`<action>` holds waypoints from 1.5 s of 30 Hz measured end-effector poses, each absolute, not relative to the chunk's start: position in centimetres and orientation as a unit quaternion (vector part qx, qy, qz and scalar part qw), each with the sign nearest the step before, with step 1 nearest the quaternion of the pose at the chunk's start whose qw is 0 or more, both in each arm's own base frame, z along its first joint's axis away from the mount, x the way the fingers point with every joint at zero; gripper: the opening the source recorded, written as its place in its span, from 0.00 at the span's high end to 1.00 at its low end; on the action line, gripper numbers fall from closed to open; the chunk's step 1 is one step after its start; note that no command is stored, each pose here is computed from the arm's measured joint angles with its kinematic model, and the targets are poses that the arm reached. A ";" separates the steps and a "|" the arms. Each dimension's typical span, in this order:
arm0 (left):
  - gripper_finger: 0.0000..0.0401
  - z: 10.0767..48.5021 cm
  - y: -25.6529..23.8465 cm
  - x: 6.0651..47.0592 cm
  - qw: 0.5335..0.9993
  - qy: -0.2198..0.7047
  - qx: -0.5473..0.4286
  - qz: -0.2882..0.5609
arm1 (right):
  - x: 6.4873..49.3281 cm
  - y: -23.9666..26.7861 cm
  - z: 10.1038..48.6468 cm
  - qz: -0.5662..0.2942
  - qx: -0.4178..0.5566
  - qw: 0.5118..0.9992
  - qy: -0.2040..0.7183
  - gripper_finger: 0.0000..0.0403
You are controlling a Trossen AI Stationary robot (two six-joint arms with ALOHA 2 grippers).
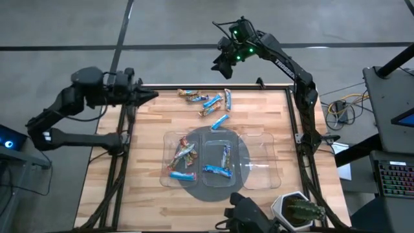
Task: Pick and place Granola Bars by type
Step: Put the blue granola bar into the middle transparent bin
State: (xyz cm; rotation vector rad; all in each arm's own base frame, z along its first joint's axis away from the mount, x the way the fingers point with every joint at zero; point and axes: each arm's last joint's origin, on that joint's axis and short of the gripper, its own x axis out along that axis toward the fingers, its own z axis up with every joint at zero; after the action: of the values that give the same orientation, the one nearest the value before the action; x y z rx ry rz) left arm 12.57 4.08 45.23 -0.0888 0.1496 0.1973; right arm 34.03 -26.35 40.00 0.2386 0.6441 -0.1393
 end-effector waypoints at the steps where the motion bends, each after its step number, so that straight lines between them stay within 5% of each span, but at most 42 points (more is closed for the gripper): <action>1: 1.00 45.1 4.4 12.6 0.990 0.077 -0.046 0.104 | 34.0 -26.3 39.9 -0.067 0.118 0.938 0.319 0.55; 26: 1.00 43.1 7.2 12.7 0.966 0.162 -0.091 0.178 | 36.0 -28.2 33.5 -0.050 0.158 0.894 0.415 0.55; 45: 1.00 43.0 7.3 12.7 0.965 0.165 -0.097 0.180 | 39.6 -28.0 29.5 -0.086 0.045 0.880 0.465 0.23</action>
State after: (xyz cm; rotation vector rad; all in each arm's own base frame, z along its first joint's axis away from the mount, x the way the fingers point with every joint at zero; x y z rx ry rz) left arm 12.73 7.29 43.01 -0.1962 0.3329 0.3642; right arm 39.63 -28.05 29.54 0.0931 0.9700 -0.1783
